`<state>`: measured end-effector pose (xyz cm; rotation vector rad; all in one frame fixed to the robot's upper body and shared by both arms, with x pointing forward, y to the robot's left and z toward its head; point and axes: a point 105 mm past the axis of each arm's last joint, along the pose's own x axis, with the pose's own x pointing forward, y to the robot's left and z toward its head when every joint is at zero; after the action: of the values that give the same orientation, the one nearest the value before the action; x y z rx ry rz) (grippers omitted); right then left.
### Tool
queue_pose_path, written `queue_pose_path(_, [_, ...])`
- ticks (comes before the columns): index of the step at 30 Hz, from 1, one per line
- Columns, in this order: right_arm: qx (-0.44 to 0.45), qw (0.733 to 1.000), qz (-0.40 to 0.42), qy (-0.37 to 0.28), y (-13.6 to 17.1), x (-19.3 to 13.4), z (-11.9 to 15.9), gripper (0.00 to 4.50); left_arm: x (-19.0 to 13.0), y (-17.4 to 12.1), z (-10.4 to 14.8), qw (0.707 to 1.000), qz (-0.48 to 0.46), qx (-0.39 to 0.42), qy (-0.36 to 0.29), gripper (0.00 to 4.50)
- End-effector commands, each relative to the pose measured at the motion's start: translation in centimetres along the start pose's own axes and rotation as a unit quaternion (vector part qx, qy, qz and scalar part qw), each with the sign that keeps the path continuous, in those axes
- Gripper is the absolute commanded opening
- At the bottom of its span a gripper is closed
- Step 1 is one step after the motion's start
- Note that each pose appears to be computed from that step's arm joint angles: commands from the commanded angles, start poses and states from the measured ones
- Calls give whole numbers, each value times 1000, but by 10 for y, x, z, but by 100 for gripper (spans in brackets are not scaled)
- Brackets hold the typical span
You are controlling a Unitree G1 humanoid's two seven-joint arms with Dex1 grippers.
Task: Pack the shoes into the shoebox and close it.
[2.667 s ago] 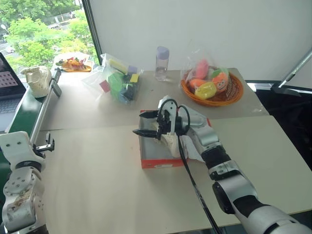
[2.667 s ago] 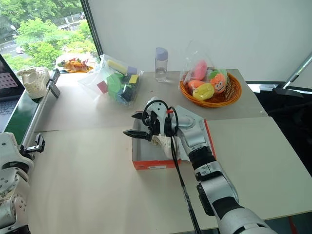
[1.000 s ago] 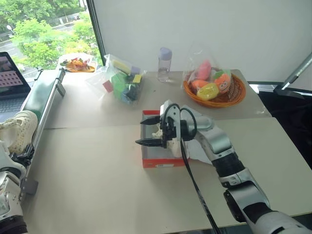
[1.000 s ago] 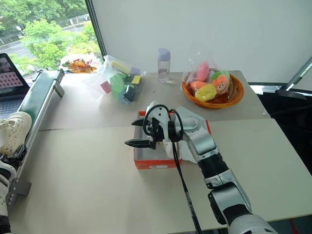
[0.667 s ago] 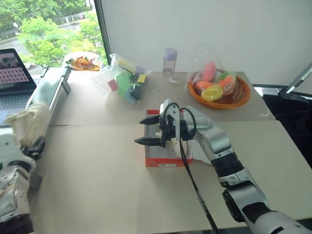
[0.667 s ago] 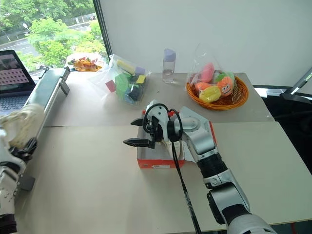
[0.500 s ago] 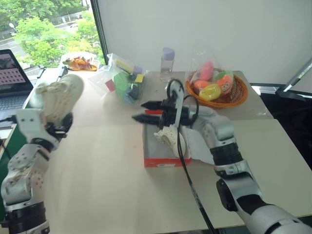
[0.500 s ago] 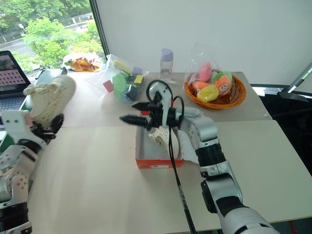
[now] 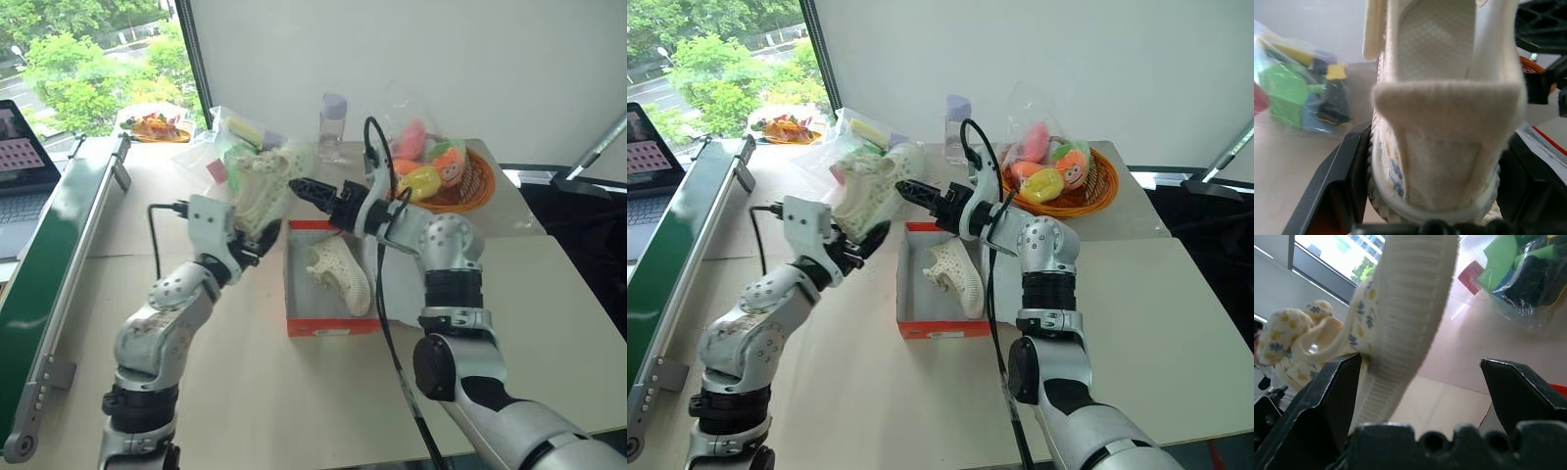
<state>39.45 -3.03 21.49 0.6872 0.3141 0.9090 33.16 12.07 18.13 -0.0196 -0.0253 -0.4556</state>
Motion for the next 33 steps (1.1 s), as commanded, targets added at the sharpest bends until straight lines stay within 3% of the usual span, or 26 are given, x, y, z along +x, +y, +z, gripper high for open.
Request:
queue_pose_path(1, [-10, 999, 19, -31, 14, -2, 19, 450, 3, -23, 12, 999, -39, 11, -28, 292])
queue_pose_path(3, [-15, 999, 12, -36, 11, -3, 21, 450, 4, -30, 10, 998, -49, 3, -27, 292])
queue_pose_path(4, [-13, 999, 9, -41, 10, -3, 23, 424, 3, -32, 10, 998, -50, 1, -27, 292])
queue_pose_path(15, [-31, 999, 10, -41, 11, -5, 25, 88, -6, -22, 19, 998, -56, 21, -19, 292])
queue_pose_path(18, [-38, 998, 11, -43, 13, -6, 28, 59, -10, -23, 21, 997, -71, 30, -13, 292])
queue_pose_path(19, [-41, 998, 11, -44, 14, -6, 30, 56, -13, -25, 22, 996, -85, 21, -13, 365])
queue_pose_path(22, [-52, 997, 9, -50, 15, -7, 35, 53, -20, -29, 18, 992, -119, 46, 16, 443])
queue_pose_path(29, [-117, 993, -20, -28, 21, -19, 55, 48, -58, -26, 13, 970, -204, 90, 99, 450])
queue_pose_path(33, [-171, 983, -31, 51, 33, -22, 53, 48, -75, -20, 1, 955, -227, 115, 151, 450])
